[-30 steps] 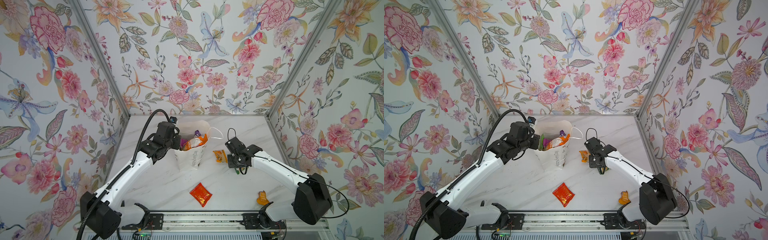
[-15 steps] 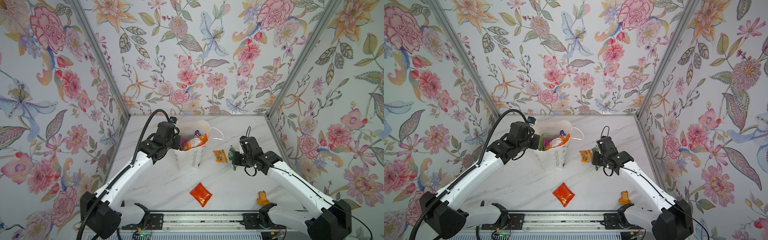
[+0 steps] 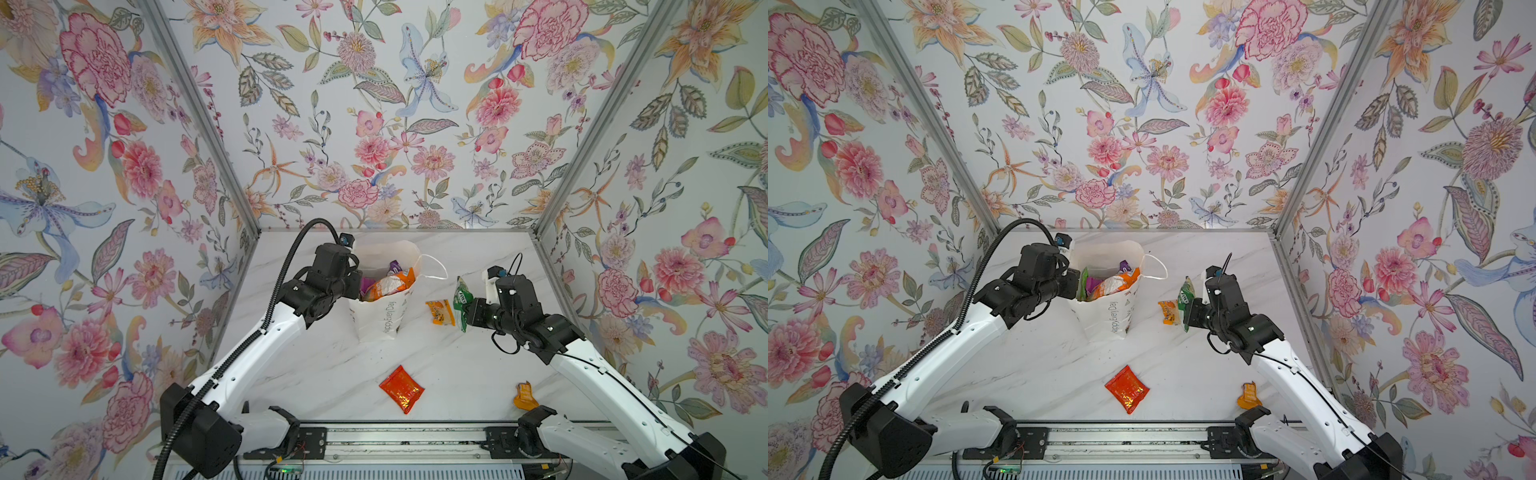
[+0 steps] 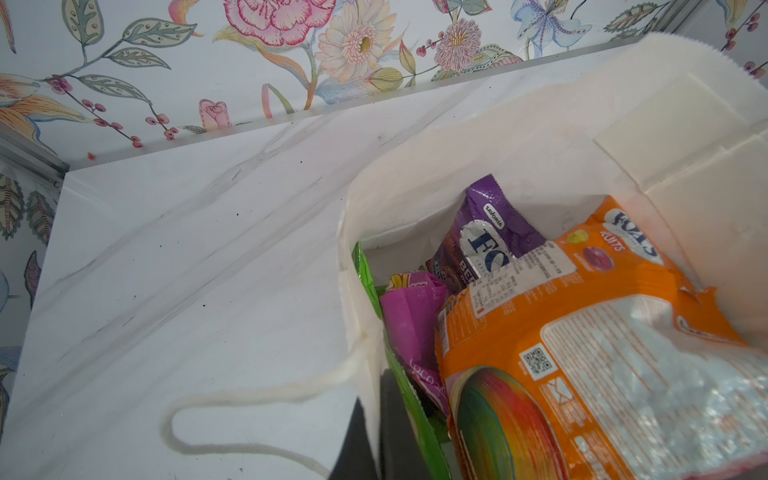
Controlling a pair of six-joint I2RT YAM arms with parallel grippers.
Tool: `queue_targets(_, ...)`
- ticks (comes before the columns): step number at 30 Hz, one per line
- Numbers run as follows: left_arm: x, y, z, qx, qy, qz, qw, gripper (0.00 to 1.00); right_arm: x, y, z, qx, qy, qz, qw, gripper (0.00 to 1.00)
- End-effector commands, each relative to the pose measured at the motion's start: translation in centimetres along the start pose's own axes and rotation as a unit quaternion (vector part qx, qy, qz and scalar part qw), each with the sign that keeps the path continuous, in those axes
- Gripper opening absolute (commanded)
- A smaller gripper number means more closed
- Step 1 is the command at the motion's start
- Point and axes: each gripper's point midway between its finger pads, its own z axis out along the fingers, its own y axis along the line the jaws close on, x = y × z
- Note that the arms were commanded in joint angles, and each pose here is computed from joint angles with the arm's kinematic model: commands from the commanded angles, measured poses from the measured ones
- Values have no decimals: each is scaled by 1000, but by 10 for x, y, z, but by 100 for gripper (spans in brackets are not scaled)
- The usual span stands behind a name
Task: Place the snacks into the paper bag
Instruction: 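Lift the green Spring Tea bag with the right gripper toward the paper bag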
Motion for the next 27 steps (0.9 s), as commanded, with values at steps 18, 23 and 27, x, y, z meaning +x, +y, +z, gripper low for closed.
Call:
queue_targets(18,-22,3,-9,-10,-49,1,999,0,-103,64,-57,-94,-157,-27,983,0)
queue_targets(23,-21,3,-8,-9,-47,1,999,0,-124,80,-71,-111,-180,-39,977,0)
queue_targets(27,-23,1,-9,-3,-50,1,999,0,-143,88,-80,-111,-200,-52,972,0)
